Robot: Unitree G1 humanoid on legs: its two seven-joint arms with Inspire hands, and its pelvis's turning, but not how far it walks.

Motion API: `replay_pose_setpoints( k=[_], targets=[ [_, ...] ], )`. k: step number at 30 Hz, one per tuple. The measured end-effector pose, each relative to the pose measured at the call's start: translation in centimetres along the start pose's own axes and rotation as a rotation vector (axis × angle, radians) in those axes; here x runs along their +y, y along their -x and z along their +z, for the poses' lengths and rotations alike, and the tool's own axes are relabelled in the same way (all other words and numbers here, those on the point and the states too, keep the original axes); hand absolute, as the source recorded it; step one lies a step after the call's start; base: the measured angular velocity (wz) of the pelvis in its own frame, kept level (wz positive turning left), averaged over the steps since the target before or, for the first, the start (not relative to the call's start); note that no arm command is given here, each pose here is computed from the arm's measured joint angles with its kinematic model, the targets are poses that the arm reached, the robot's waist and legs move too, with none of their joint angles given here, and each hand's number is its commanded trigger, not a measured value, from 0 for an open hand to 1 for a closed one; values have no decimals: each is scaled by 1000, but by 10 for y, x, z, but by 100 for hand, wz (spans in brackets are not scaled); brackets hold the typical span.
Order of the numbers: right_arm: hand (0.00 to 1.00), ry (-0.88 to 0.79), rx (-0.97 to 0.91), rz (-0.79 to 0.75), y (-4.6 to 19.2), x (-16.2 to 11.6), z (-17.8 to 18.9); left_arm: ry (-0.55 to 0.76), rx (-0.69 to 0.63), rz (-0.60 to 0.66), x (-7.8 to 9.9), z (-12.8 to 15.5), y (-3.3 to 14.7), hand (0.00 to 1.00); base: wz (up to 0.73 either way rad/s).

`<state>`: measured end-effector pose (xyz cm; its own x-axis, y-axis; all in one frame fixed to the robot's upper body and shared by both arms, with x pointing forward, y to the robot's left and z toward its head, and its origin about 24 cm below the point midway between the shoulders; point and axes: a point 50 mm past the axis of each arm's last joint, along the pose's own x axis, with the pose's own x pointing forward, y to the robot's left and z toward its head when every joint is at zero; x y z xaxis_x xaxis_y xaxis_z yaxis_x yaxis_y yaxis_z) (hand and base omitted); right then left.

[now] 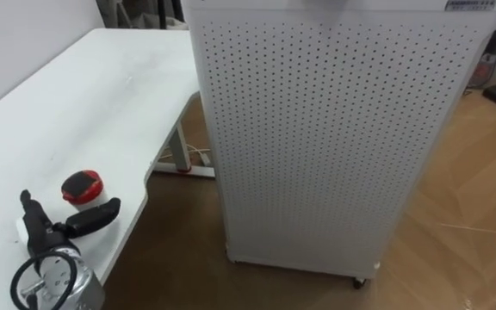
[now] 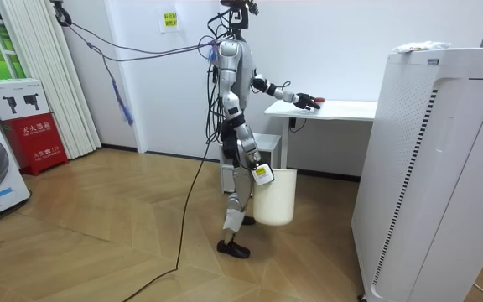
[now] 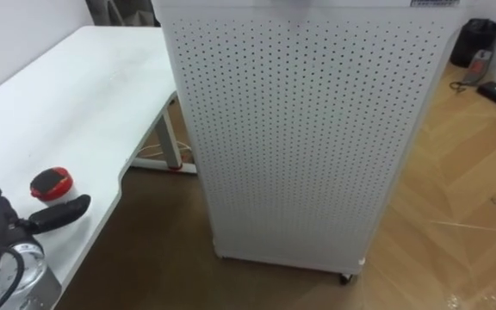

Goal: Pick garbage

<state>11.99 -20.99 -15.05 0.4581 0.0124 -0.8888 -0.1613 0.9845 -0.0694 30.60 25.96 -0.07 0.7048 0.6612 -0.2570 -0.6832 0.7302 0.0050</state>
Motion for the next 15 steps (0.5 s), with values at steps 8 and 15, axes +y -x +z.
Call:
replay_pose_setpoints(
  k=[8, 15],
  targets=[
    [100, 14, -5, 15, -1, 5, 4, -16, -4, 15, 2, 3, -4, 0, -3],
    [100, 7, -9, 31, -2, 8, 6, -21, -16, 40, 4, 5, -6, 0, 0]
  ],
)
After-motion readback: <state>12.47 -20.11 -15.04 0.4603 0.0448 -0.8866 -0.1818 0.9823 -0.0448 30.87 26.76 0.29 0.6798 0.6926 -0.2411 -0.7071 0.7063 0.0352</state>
